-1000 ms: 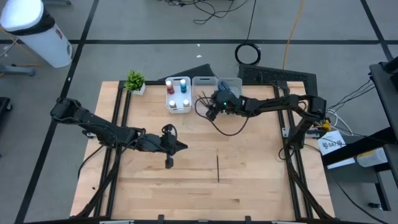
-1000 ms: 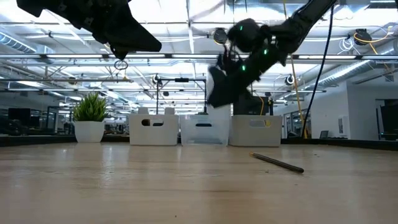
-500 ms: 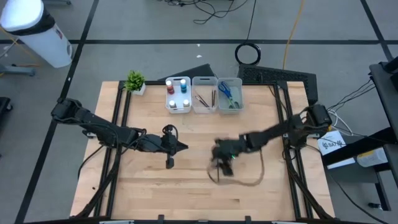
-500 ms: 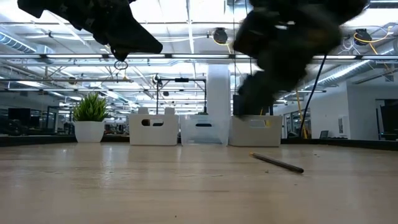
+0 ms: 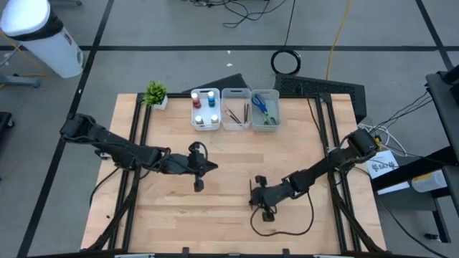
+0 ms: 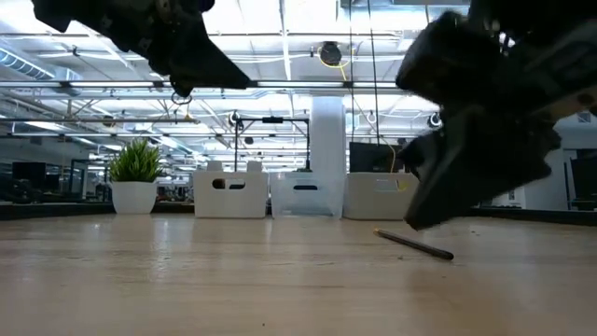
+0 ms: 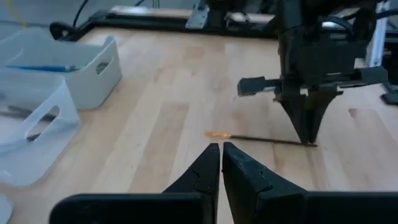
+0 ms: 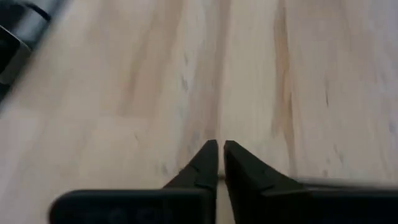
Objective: Pick & Place Paint Supplies
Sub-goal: Put the golden paint brush into the transparent bin
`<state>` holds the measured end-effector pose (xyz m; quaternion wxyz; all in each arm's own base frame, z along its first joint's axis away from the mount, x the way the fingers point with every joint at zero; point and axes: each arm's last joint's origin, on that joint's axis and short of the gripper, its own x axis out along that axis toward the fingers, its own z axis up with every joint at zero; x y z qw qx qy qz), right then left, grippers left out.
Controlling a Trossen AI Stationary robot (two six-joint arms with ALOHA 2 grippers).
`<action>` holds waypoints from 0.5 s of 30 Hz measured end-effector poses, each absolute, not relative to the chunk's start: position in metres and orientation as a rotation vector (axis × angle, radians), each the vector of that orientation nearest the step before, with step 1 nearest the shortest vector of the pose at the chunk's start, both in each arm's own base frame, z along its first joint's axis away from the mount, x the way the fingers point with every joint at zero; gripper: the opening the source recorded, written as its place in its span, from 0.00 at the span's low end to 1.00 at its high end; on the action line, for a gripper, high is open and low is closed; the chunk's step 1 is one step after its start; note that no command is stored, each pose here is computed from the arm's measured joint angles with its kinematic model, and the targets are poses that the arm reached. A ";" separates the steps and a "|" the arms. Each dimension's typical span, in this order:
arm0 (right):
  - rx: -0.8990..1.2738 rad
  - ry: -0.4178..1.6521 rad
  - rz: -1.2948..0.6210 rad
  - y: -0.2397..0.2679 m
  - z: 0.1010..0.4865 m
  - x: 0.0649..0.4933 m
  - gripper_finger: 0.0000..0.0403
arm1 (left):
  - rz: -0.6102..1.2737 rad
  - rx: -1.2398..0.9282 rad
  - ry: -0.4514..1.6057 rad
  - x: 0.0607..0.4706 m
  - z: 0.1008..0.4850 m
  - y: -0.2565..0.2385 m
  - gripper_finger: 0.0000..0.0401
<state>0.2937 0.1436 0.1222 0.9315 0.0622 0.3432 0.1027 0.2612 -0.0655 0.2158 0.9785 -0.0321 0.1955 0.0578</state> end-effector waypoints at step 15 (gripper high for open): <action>0.199 0.946 0.098 0.137 0.108 0.279 0.00 | 0.148 -0.081 0.412 0.264 0.212 -0.059 0.08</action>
